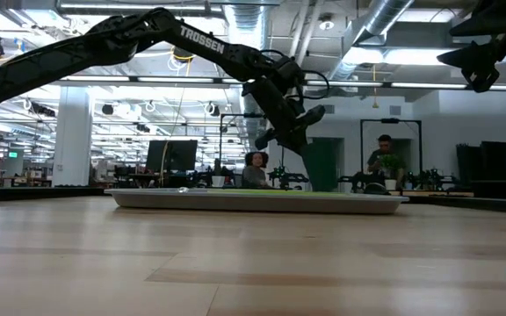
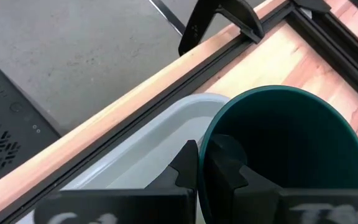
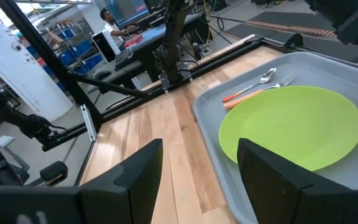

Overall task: Pick and place plate/cup/fork/spoon on tray
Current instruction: Put the green cup on the gray tray to the top of the green plate, then return to Home Position

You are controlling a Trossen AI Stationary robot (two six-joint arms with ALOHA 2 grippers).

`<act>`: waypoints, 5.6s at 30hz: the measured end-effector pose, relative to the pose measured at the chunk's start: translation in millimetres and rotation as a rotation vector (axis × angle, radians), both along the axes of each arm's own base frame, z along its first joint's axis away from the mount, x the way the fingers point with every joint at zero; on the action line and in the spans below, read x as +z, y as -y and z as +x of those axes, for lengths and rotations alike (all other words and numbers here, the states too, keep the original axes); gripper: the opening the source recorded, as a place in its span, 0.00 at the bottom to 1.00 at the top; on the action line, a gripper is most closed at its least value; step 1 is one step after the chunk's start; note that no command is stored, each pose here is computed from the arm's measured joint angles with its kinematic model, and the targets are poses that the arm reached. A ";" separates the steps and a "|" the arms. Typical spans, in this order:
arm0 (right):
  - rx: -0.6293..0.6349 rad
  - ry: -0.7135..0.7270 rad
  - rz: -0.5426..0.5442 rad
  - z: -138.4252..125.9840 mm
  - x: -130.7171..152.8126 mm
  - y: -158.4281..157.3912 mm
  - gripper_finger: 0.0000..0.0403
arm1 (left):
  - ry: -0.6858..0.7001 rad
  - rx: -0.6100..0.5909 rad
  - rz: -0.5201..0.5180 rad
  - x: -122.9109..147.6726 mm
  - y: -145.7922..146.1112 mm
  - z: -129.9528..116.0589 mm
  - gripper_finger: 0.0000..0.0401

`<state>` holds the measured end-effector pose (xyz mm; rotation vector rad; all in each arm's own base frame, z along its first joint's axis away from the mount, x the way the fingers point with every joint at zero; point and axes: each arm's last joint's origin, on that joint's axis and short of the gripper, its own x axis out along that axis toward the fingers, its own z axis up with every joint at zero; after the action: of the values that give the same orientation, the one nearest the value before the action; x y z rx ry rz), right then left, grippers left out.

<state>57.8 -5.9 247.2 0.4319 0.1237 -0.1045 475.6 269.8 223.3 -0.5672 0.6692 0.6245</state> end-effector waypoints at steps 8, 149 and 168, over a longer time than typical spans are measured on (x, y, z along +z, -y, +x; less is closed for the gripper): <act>0.000 -0.001 0.000 0.0 -0.1 0.0 0.58 | -0.044 -0.027 -0.018 -10.7 8.9 4.5 0.00; -0.295 0.284 -0.415 21.1 -4.4 13.4 0.58 | 0.468 -0.007 0.226 37.7 354.1 -365.8 0.47; -0.271 0.192 -0.345 28.5 -13.2 21.7 0.58 | 0.546 0.050 0.531 2.2 402.2 -339.1 0.47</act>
<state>86.3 -27.5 234.1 0.1104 -0.1424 -0.3439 136.5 -132.3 225.5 -0.2345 -0.0336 0.6272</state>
